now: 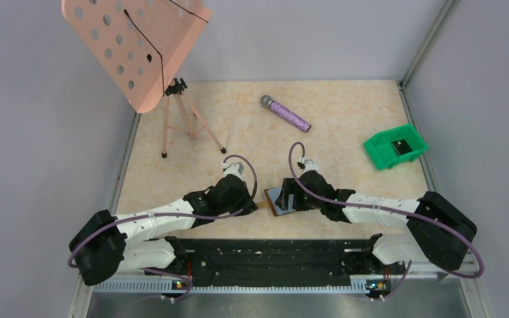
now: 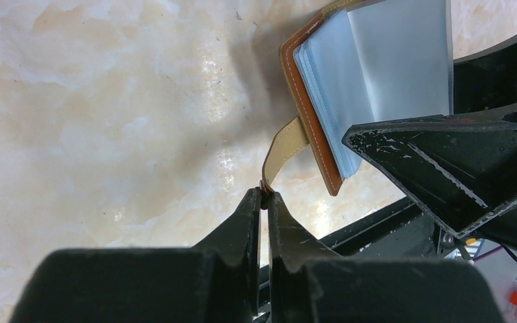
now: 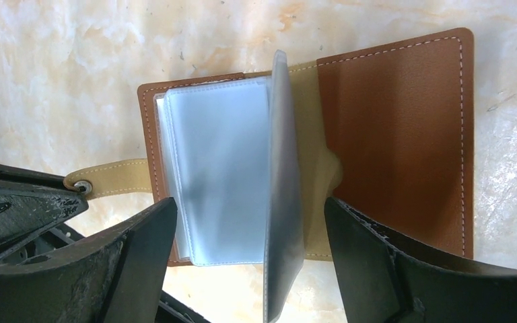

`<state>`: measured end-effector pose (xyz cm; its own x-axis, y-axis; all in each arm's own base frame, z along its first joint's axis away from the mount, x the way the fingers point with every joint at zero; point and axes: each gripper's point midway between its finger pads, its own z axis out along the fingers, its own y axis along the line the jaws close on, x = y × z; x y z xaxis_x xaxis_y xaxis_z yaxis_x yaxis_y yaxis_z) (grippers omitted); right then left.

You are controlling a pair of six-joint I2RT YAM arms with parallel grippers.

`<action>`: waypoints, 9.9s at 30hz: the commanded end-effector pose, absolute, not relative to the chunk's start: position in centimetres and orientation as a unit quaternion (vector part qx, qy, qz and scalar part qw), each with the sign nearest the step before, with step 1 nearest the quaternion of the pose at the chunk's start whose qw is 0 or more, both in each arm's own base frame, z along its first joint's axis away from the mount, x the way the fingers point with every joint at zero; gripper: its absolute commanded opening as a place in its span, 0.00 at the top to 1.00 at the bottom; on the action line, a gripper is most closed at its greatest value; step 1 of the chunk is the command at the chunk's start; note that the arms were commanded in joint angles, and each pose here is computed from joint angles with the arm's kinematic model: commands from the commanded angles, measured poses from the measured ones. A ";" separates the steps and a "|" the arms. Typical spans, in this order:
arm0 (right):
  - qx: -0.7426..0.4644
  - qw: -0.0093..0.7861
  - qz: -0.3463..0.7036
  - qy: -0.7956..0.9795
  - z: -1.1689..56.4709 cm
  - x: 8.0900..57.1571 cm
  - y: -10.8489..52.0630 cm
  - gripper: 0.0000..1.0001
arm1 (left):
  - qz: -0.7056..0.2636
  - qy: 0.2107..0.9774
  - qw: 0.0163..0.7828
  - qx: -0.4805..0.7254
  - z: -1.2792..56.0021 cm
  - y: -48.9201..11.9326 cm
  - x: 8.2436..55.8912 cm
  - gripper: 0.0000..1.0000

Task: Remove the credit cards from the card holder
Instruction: Remove the credit card from the card holder.

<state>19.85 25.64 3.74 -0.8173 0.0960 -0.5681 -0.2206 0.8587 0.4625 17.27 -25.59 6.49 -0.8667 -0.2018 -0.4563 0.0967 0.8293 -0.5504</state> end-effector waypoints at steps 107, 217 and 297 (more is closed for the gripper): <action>-0.059 0.313 0.174 0.932 4.4 20.6 26.5 0.36 | -0.288 0.913 0.289 -0.030 7.9 -24.5 17.8 1.00; -0.034 0.339 0.111 0.934 7.1 21.6 22.3 0.45 | -0.267 0.920 0.284 -0.026 7.3 -24.5 18.1 1.00; -0.034 0.252 0.283 0.925 2.5 21.4 23.7 0.72 | -0.336 0.908 0.251 0.000 6.0 -31.5 23.0 0.74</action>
